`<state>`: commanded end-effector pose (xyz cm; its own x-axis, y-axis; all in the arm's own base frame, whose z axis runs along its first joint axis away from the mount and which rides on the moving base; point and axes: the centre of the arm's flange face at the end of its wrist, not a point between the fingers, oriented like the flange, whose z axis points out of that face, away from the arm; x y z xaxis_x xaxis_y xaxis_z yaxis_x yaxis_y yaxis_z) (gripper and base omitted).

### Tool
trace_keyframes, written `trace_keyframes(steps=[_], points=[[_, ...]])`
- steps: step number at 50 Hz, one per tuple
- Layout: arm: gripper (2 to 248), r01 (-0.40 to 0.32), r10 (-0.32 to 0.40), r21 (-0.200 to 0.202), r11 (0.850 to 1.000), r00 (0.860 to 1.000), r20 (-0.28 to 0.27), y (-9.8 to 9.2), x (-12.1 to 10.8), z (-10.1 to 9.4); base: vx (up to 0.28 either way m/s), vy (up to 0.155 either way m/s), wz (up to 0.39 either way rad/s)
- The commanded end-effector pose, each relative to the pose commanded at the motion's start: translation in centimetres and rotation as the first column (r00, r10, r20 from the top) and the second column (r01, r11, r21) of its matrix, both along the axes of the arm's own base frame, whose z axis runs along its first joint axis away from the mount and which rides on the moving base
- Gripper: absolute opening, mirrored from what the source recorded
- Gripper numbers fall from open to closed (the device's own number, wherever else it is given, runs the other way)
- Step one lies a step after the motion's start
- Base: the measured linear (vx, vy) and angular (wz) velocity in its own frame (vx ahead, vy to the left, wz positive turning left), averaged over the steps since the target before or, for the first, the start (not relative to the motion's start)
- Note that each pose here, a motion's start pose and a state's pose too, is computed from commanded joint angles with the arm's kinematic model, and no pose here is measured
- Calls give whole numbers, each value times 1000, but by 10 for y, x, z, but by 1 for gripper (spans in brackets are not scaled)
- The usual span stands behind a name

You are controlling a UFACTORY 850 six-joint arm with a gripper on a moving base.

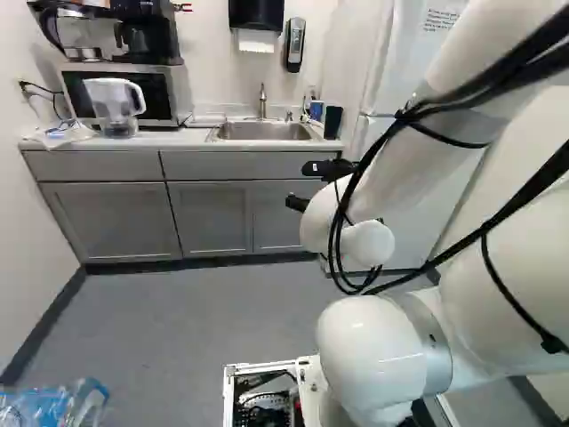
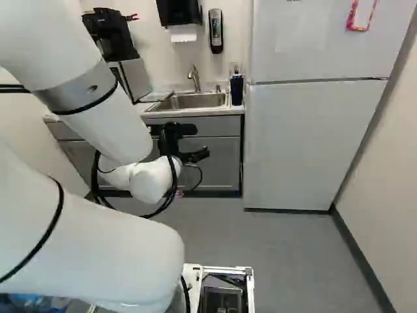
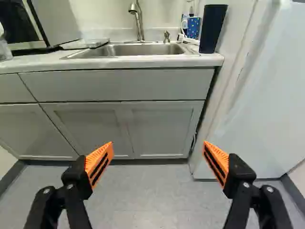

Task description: Rinse the cup and place it in the tray

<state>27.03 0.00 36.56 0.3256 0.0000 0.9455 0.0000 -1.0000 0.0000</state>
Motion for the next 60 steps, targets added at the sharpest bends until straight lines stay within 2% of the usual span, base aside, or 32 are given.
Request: trace_keyframes(steps=[1,38,60], points=[[247,0,0,0,1000,1000,14,0,3,5,0,0,0],[247,0,0,0,1000,994,109,0,32,42,0,0,0],[247,0,0,0,1000,990,141,0,50,63,0,0,0]])
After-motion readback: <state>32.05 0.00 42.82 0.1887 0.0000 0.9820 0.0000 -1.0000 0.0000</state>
